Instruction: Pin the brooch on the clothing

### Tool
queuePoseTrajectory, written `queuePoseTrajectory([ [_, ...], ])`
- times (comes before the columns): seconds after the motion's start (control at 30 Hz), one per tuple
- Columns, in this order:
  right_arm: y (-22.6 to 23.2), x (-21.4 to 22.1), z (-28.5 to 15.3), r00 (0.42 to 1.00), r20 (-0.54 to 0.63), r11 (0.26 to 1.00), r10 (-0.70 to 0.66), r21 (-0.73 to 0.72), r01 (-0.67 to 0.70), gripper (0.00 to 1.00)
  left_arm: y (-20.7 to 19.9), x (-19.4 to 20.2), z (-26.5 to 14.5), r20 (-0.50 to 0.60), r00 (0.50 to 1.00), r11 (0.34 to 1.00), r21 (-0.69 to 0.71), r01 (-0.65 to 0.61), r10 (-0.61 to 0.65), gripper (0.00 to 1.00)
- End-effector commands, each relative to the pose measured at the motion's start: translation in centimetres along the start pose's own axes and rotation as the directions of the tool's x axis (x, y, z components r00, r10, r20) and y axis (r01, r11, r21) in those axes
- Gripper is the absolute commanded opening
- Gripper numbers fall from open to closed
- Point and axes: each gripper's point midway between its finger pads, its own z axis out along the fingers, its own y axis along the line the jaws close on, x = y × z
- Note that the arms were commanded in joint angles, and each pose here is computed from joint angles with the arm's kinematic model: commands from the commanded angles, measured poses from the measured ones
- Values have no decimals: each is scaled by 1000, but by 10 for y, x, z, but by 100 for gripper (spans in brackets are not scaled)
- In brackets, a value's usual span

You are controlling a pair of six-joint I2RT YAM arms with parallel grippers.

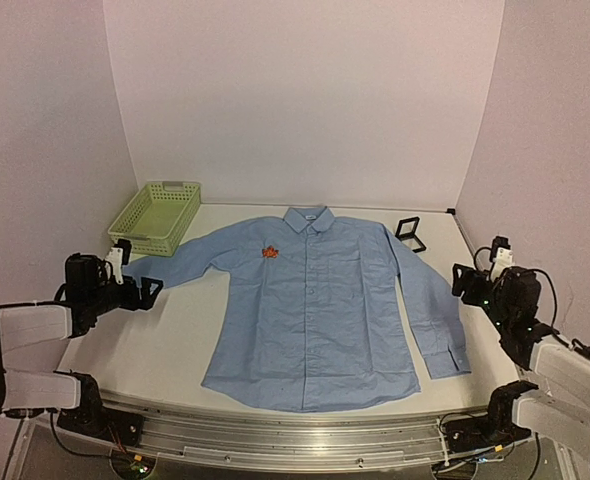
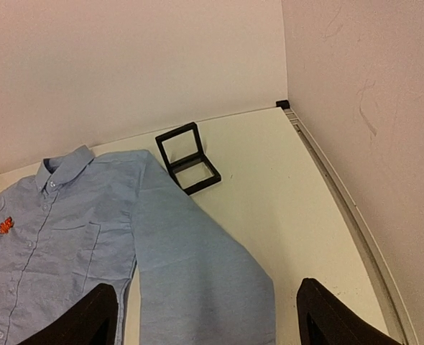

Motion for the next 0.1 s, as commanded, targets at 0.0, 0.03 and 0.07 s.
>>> queuePoseTrajectory([
  [0.0, 2, -17, -2, 996, 90, 1000, 3, -8, -3, 85, 25, -29, -9, 122, 992, 988, -151, 46, -27, 99],
  [0.03, 1, -16, -2, 996, 87, 1000, 9, -6, -9, 85, 27, -31, -10, 128, 991, 985, -164, 46, -25, 99],
  [0.07, 1, -14, -2, 996, 87, 1000, 15, -5, -15, 85, 29, -32, -10, 126, 992, 984, -172, 47, -25, 100],
])
